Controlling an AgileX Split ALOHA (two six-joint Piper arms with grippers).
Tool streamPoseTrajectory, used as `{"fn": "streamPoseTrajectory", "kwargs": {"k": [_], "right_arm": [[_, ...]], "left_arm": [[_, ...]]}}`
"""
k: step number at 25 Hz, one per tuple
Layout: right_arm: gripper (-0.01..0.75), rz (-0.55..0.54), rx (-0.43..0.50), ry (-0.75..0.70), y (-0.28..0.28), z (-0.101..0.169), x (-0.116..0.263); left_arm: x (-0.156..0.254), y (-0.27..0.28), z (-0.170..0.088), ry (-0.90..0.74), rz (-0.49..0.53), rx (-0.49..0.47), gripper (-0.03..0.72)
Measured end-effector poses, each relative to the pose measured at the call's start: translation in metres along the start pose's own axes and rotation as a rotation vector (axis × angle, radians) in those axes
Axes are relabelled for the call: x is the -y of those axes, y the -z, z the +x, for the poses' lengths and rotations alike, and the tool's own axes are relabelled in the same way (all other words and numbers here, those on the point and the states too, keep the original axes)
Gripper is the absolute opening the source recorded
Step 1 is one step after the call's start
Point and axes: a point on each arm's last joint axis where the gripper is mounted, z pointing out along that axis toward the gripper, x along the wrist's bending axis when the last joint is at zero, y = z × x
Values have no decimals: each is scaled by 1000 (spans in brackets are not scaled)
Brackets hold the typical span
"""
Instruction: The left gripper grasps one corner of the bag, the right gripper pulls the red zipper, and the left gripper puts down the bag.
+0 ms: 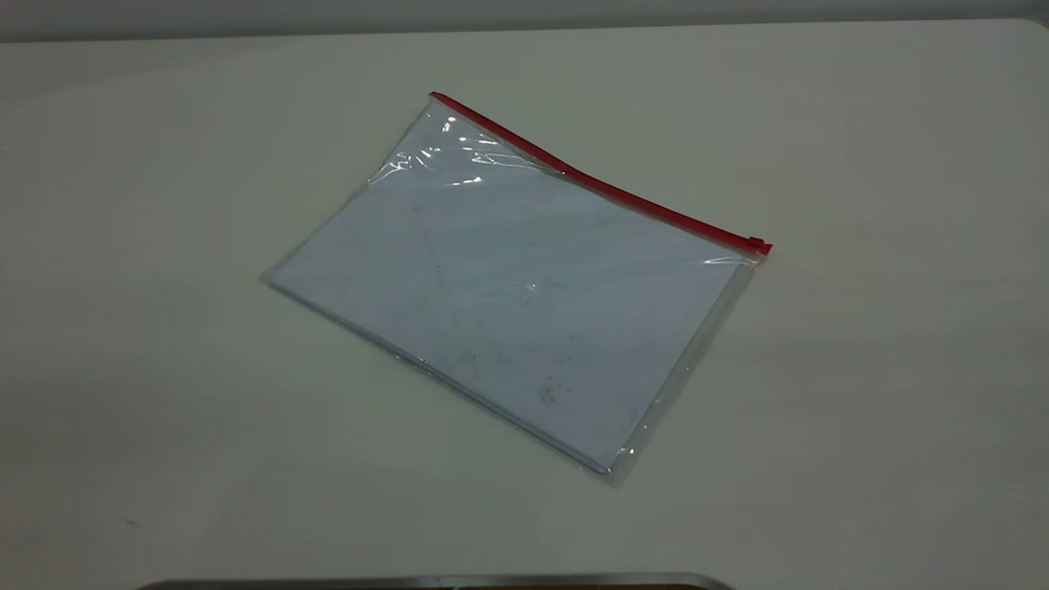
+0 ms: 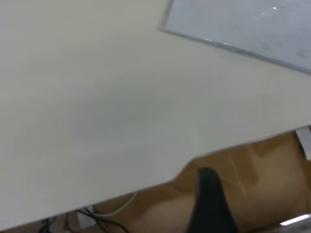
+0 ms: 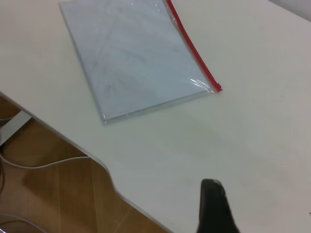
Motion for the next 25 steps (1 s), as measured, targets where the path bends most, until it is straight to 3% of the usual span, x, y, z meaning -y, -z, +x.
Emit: {"fn": "streamPoseTrajectory", "kwargs": {"k": [6,11,25], "right_arm": [[503,0,0,0,0,0,0],[503,0,0,0,0,0,0],[503,0,0,0,0,0,0]], "left_arm": [[7,6,1,59,-71,-114,582],[14,11,-1,55,-126,-133,582],[14,12,2,88,-124,-166,582]]}}
